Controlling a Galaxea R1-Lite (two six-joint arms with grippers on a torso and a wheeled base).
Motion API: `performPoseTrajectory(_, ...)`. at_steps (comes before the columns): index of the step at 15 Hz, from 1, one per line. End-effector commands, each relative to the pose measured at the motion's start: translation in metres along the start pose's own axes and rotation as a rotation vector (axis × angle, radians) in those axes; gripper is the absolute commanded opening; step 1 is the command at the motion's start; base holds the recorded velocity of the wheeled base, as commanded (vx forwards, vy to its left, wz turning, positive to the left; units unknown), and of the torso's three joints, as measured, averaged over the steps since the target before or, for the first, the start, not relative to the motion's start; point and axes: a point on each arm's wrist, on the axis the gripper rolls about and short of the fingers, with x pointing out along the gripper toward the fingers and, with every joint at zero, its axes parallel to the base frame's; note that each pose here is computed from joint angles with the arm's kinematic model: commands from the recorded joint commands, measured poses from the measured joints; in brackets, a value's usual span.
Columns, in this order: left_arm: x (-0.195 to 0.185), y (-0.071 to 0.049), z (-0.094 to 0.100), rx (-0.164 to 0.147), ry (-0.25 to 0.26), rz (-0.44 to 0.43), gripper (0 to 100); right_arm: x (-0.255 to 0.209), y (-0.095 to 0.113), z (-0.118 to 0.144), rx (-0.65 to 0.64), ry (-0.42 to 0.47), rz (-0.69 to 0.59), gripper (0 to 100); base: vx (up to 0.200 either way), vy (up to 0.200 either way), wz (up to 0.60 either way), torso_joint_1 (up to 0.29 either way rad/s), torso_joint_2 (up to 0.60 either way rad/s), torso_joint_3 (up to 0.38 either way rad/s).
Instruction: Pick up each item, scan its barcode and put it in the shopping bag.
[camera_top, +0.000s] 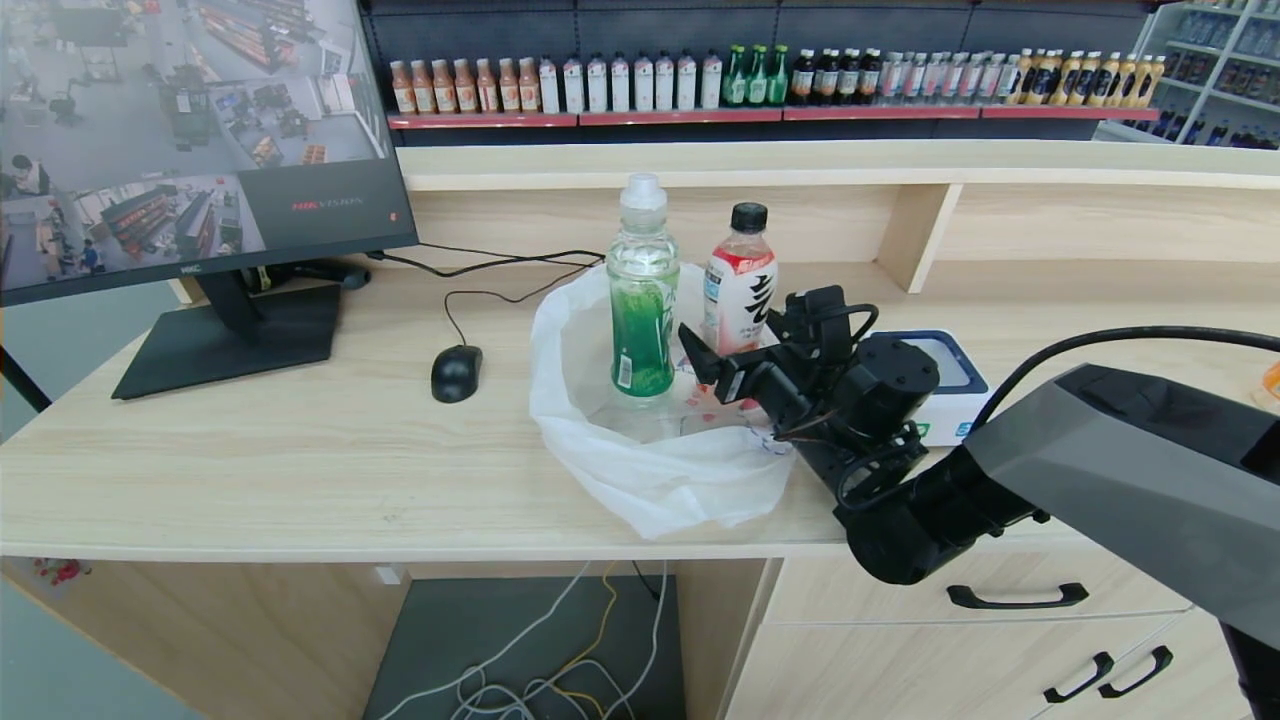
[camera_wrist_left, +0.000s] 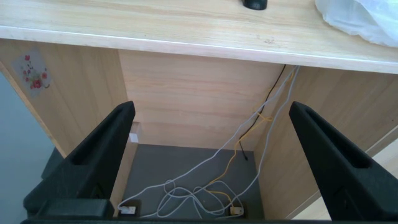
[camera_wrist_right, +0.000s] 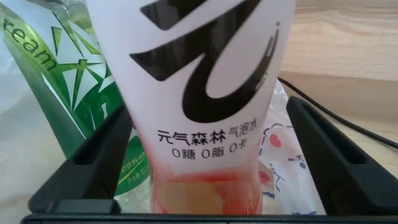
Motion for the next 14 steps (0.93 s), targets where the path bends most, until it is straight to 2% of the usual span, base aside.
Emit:
performPoseTrajectory(1,0.0,0.0,0.0,0.0,0.001,0.001,100,0.0,-0.001,0.0,0.0,-0.001,-0.002,100,0.0,0.0,0.0,0.0,0.0,0.0)
performPoseTrajectory(6,0.0,0.0,0.0,0.0,0.001,0.0,100,-0.001,-0.001,0.004,0.001,-0.017,-0.004,100,0.0,0.0,0.0,0.0,0.0,0.0)
performPoseTrajectory(9,0.0,0.0,0.0,0.0,-0.001,-0.001,100,-0.003,-0.001,0.017,-0.001,-0.041,-0.008,100,0.0,0.0,0.0,0.0,0.0,0.0)
performPoseTrajectory(13,0.0,0.0,0.0,0.0,0.001,0.001,100,-0.027,0.0,0.027,-0.019,-0.044,-0.004,100,0.0,0.0,0.0,0.0,0.0,0.0)
performPoseTrajectory(14,0.0,0.0,0.0,0.0,-0.001,0.001,100,-0.037,0.0,0.027,-0.024,-0.02,-0.003,100,0.0,0.0,0.0,0.0,0.0,0.0)
